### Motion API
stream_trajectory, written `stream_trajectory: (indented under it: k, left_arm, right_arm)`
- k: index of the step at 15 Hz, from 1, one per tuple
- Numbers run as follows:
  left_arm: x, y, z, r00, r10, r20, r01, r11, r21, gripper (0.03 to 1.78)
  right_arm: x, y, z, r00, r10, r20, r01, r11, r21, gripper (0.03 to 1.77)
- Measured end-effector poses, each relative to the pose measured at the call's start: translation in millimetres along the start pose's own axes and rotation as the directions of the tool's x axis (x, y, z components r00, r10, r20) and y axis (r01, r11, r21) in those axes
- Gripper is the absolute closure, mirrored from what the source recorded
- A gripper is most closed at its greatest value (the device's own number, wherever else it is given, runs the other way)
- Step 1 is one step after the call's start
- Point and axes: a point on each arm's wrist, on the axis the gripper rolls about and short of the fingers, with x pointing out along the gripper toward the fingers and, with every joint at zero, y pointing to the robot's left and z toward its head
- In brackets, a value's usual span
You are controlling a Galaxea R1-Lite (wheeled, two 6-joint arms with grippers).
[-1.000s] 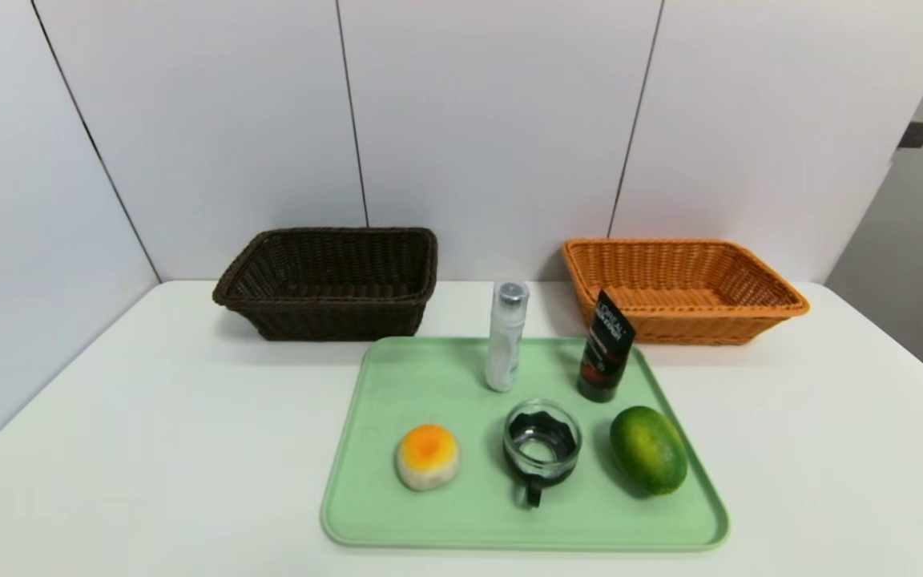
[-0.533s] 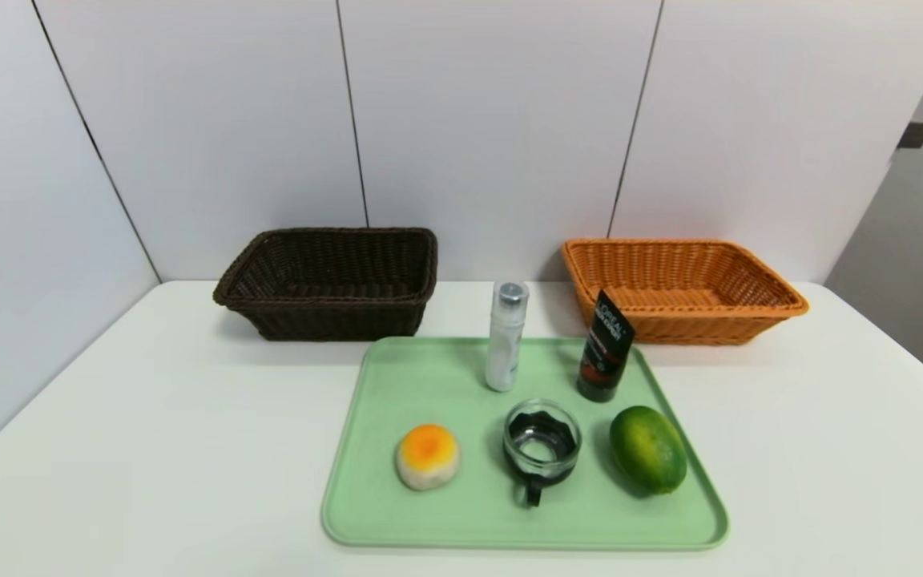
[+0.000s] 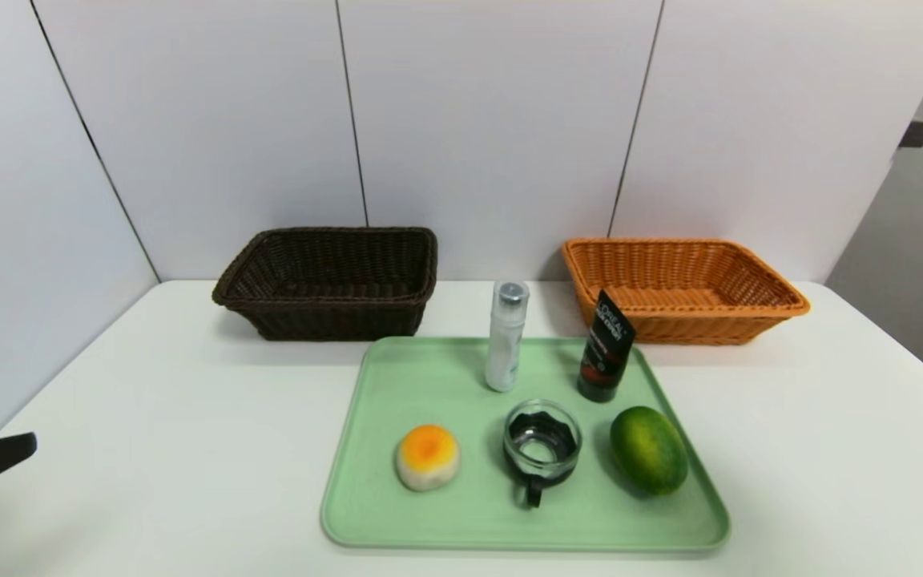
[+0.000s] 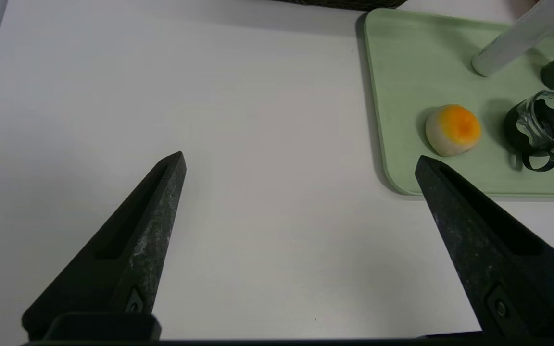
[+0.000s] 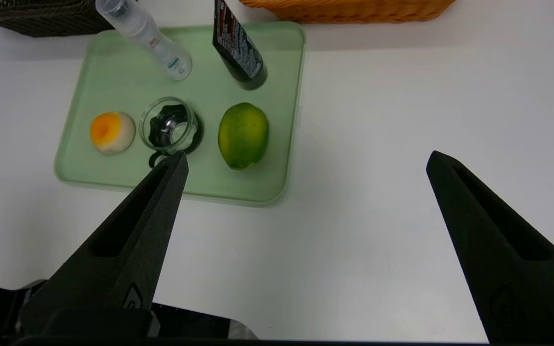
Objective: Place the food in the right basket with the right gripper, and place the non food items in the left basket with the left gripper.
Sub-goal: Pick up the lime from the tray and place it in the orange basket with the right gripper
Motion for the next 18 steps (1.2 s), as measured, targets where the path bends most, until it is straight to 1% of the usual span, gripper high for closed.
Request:
stream_trajectory:
  k: [2,3,4,5,6,7,8,9,11,12,13,15,17,18]
  left_arm:
    - [17,-1,21,0.996,0.011,-0.094,-0.012,1.0,-0.003,0.12]
    - [26,-2,28,0.991,0.01,-0.131,-0.009,1.0,0.009,0.12]
    - [37,-4,35,0.99,0.0,-0.142,0.002,1.0,0.02,0.12]
    - [49,-6,42,0.991,-0.017,-0.13,0.022,0.999,0.033,0.12]
    - [58,-8,47,0.993,-0.03,-0.114,0.035,0.999,0.042,0.12]
    - [67,-9,52,0.994,-0.041,-0.098,0.046,0.998,0.051,0.12]
    - [74,-11,54,0.993,-0.052,-0.104,0.059,0.997,0.057,0.12]
    - [80,-15,54,0.989,-0.069,-0.129,0.078,0.995,0.064,0.12]
    - [85,-22,47,0.974,-0.09,-0.21,0.107,0.992,0.069,0.12]
    - [85,-26,45,0.963,-0.096,-0.253,0.111,0.993,0.048,0.12]
    - [85,-29,45,0.955,-0.103,-0.277,0.113,0.993,0.022,0.12]
    - [86,-33,48,0.954,-0.101,-0.283,0.109,0.994,0.013,0.12]
    - [87,-34,49,0.955,-0.099,-0.281,0.108,0.994,0.016,0.12]
    - [87,-34,49,0.954,-0.101,-0.283,0.11,0.994,0.016,0.12]
  right_arm:
    - [30,3,30,0.991,0.024,-0.134,-0.017,0.999,0.052,0.09]
    - [48,8,41,0.976,0.04,-0.212,-0.023,0.996,0.083,0.09]
    - [65,13,47,0.955,0.057,-0.291,-0.025,0.993,0.113,0.09]
    - [82,21,50,0.926,0.067,-0.372,-0.017,0.99,0.137,0.09]
    - [98,28,50,0.893,0.062,-0.445,0.006,0.989,0.148,0.09]
    - [113,38,48,0.864,0.039,-0.502,0.037,0.989,0.141,0.09]
    - [126,48,45,0.846,0.013,-0.533,0.064,0.99,0.126,0.09]
    - [137,58,41,0.829,-0.017,-0.559,0.094,0.99,0.109,0.09]
    - [156,73,29,0.79,-0.074,-0.608,0.15,0.986,0.076,0.09]
    - [166,78,21,0.766,-0.105,-0.634,0.181,0.982,0.056,0.09]
    - [175,83,14,0.742,-0.139,-0.656,0.217,0.975,0.039,0.09]
    - [192,90,2,0.701,-0.181,-0.69,0.284,0.958,0.037,0.09]
    - [206,95,-3,0.681,-0.207,-0.702,0.319,0.947,0.03,0.09]
    - [214,97,-5,0.683,-0.218,-0.697,0.326,0.945,0.023,0.09]
